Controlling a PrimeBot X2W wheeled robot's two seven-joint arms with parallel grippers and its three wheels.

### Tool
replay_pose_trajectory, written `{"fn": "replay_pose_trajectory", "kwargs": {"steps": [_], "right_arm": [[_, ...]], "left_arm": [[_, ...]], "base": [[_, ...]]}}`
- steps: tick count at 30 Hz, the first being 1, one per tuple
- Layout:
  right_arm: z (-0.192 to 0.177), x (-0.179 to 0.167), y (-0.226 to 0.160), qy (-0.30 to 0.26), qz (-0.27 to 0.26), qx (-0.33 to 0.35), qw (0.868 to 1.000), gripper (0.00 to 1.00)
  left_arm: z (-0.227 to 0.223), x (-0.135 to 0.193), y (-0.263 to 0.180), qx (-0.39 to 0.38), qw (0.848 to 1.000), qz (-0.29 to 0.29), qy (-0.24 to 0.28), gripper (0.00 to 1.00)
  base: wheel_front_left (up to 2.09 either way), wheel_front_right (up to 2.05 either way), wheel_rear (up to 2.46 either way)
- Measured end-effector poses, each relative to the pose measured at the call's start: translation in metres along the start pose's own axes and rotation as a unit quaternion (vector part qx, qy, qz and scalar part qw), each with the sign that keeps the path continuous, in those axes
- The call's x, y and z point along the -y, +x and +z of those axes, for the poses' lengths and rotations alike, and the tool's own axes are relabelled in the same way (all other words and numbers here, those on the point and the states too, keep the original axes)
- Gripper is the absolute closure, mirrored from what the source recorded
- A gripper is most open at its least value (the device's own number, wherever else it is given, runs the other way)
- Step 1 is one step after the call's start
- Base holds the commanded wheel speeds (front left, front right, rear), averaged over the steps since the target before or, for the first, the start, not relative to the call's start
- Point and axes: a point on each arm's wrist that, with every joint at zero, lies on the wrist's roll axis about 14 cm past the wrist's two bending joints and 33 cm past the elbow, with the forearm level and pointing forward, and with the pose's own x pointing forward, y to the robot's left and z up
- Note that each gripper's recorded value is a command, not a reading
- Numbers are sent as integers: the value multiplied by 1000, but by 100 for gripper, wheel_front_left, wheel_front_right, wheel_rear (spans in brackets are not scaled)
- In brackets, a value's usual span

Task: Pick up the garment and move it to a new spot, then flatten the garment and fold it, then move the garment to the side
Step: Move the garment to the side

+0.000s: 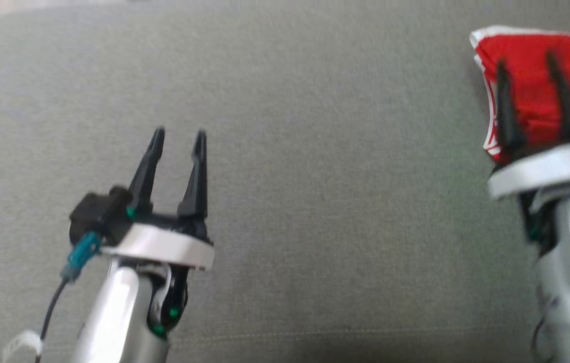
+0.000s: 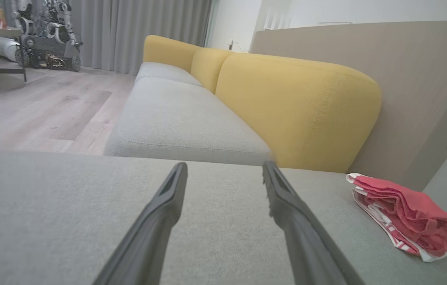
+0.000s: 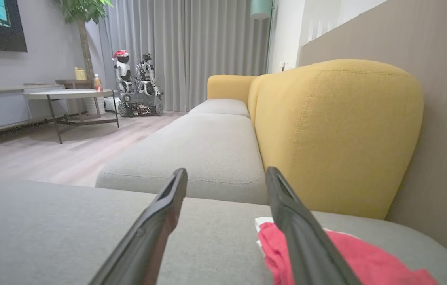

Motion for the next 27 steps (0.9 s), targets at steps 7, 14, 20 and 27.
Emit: {"fn": "replay_pose_trajectory", "kwargs": {"steps": [7,14,20,27], "right_arm": [[-20,-32,-46,30,-3,-10,1000,0],[-22,-40,-72,29,-8,-13,999,0],[-14,-43,-77,25,-8,-1,1000,0],[-14,-43,-81,27,-9,0,1000,0]], "left_arm": [[2,-15,-41,-8,999,44,-3,0],[4,-24,-65,-10,998,68,1,0],[2,-27,-69,-14,997,77,7,0],[4,-27,-69,-11,997,77,17,0]], "base": [[0,0,0],[0,0,0],[0,0,0],[0,0,0]]}}
